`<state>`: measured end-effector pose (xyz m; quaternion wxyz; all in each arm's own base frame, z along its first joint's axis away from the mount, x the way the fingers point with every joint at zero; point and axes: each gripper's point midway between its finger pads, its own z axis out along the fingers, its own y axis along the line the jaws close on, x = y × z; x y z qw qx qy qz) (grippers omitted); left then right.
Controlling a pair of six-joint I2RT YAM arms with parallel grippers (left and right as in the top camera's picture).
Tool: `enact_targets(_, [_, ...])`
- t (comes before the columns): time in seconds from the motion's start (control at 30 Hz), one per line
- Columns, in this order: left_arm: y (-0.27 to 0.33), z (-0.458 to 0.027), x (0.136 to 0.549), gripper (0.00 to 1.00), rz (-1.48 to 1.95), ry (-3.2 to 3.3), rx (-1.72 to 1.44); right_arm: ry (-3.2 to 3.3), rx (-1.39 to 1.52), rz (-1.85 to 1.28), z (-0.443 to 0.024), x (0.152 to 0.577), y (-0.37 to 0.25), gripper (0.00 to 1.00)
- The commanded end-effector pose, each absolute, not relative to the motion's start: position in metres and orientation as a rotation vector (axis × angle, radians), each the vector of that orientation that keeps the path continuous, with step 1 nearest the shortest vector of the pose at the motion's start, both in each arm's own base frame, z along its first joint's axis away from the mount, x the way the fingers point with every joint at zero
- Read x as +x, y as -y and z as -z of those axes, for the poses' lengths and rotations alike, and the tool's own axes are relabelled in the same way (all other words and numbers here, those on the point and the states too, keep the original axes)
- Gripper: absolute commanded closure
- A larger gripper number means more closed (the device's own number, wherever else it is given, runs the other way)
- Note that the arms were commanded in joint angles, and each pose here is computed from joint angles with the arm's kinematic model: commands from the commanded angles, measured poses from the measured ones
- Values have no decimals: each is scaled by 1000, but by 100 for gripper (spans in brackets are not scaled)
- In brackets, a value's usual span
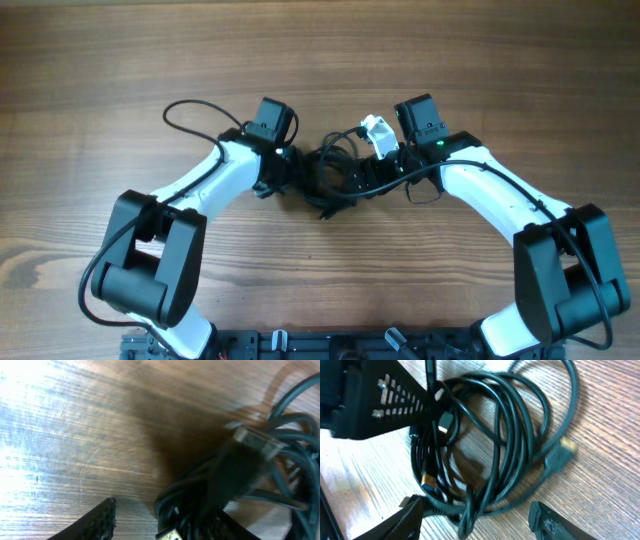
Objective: Untangle cables
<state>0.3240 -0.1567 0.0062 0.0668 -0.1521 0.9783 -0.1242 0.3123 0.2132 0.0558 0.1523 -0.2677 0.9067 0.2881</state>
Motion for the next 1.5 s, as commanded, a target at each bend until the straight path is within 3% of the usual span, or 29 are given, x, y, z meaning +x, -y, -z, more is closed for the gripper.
enact_targets(0.0, [150, 15, 309, 63, 348, -2967, -549, -2617, -743, -874, -58, 305, -216, 30])
enact_targets(0.07, [151, 15, 309, 96, 368, -2966, -551, -2654, -647, -898, -60, 307, -217, 33])
enact_targets(0.13, [160, 3, 316, 96, 544, -2961, -565, -2643, -588, -1057, -79, 305, -228, 34])
enact_targets(0.37, [160, -123, 342, 96, 1696, -2614, -499, -2326, -403, -1766, -185, 319, -222, 31])
enact_targets(0.47, [165, -162, 343, 96, 1965, -2428, -296, -2274, -255, -1938, -209, 331, -211, 28])
enact_targets(0.8, [169, -205, 361, 96, 1963, -2143, 155, -2214, -328, -2156, -236, 315, -224, 32])
enact_targets(0.97, [169, -212, 365, 96, 1851, -2015, 371, -2119, -517, -2081, -247, 318, -244, 35])
enact_targets(1.13, [170, -219, 355, 96, 1807, -1874, 586, -2116, -513, -1998, -242, 326, -247, 42])
enact_targets(1.27, [170, -218, 354, 96, 1810, -1877, 582, -2083, -561, -1915, -235, 331, -249, 25])
enact_targets(1.43, [170, -216, 353, 95, 1808, -1875, 587, -2062, -588, -1855, -231, 336, -249, 16])
enact_targets(1.47, [170, -216, 353, 94, 1782, -1850, 621, -2028, -635, -1833, -232, 335, -249, 10])
